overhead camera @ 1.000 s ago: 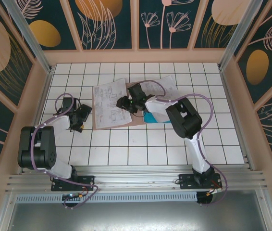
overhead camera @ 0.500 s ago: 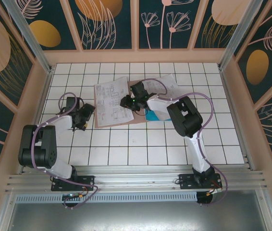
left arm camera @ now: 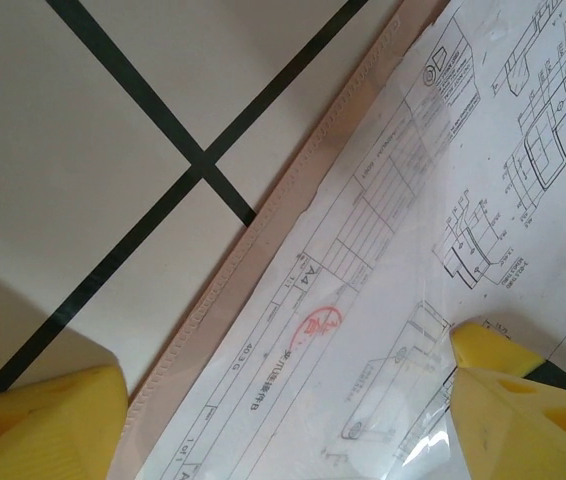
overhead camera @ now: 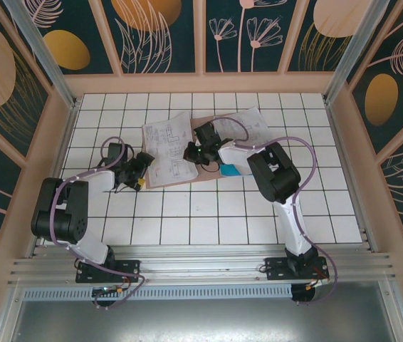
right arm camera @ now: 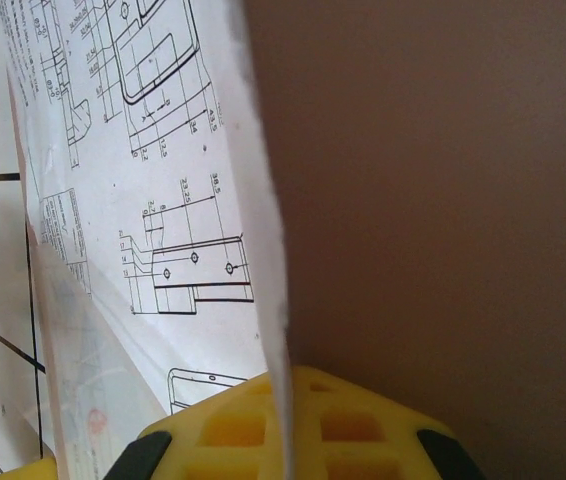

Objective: Put the files into the folder

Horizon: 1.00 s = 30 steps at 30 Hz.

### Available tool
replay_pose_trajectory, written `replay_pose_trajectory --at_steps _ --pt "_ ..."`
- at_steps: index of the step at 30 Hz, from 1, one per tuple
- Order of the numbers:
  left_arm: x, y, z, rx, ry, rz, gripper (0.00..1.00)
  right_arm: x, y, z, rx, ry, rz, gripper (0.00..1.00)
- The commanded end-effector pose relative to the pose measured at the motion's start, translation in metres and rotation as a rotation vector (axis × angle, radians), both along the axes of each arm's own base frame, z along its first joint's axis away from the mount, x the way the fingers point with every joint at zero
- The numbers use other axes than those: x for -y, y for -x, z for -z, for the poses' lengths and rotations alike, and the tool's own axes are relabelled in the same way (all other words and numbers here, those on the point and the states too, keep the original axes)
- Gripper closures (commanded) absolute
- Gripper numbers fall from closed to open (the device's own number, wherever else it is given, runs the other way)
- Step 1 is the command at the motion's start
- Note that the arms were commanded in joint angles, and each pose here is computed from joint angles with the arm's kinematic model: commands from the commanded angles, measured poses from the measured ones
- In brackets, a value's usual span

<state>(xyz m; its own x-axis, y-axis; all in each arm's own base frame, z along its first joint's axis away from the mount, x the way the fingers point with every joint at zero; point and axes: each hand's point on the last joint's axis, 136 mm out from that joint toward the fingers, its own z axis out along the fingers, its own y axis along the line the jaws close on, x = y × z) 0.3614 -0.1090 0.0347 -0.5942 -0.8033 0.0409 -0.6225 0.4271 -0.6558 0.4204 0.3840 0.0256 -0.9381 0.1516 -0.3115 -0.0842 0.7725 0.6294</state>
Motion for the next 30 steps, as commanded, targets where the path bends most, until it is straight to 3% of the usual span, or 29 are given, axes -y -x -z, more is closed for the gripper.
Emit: replay_pose_trajectory --at_steps 1,15,30 --pt "0.027 0.028 0.024 -0.112 0.103 0.073 0.16 0.001 0.005 0.006 -0.015 -0.010 0.004 1.00" --pt "0.037 0.027 0.023 -0.097 0.135 0.083 0.17 -0.015 0.017 0.007 -0.068 -0.111 0.019 1.00" --pt "0.042 0.020 0.020 -0.083 0.141 0.094 0.18 -0.020 0.026 0.006 -0.084 -0.054 0.002 1.00"
